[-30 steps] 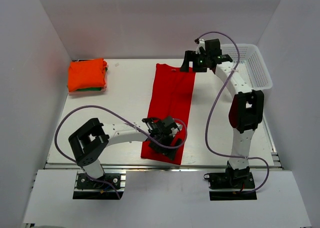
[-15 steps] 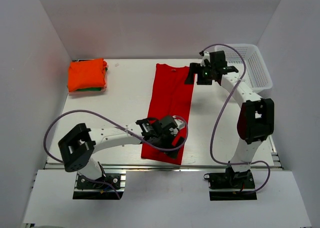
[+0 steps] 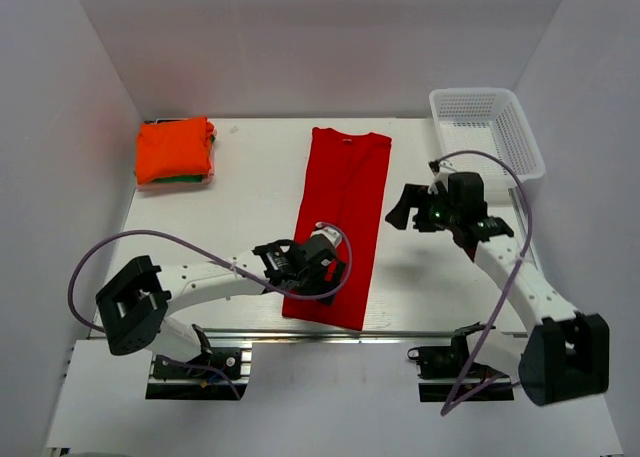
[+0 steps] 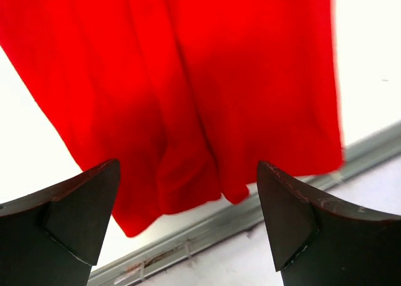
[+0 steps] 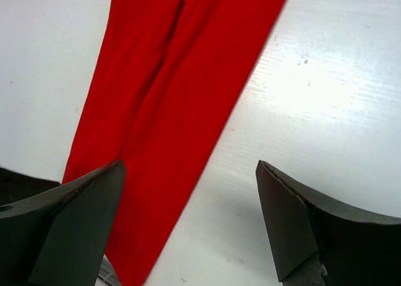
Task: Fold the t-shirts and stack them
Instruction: Rotate the tshirt 90 degrees
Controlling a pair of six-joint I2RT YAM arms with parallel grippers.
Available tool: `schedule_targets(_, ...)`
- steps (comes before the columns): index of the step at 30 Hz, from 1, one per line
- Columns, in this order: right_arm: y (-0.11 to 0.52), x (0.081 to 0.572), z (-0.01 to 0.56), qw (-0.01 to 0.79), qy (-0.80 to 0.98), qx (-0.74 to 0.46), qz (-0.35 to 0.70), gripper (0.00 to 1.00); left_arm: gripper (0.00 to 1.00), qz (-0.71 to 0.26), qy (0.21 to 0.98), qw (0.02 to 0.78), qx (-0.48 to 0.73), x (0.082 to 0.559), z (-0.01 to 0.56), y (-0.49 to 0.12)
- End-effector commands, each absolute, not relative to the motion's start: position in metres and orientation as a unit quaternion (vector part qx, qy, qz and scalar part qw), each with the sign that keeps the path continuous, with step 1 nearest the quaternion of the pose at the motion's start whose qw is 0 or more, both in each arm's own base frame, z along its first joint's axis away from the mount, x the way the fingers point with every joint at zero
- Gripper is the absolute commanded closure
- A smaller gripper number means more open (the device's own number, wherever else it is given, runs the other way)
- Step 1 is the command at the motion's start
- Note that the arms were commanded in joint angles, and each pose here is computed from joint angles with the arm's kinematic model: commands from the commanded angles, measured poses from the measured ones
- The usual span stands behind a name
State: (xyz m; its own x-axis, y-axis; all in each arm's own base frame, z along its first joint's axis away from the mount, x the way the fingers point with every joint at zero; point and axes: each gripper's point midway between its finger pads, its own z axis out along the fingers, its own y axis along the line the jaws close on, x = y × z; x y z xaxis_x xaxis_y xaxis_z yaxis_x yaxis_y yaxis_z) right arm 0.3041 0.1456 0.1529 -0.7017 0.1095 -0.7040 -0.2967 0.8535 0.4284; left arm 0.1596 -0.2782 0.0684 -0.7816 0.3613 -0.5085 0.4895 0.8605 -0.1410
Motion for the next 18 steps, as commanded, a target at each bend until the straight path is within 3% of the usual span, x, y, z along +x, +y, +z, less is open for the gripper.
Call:
schedule_targets(1, 0.149, 0.296, 0.174, 0.424, 0.857, -0.044, 0.292, 0.10, 0.01, -0.120, 0.936, 0.259, 0.206, 0.175, 0.068, -0.280)
schedule_targets(18, 0.132, 0.264, 0.179, 0.430, 0.862, -0.035, 0.267, 0.10, 0.01, -0.236, 0.913, 0.194, 0.270, 0.145, 0.053, -0.318)
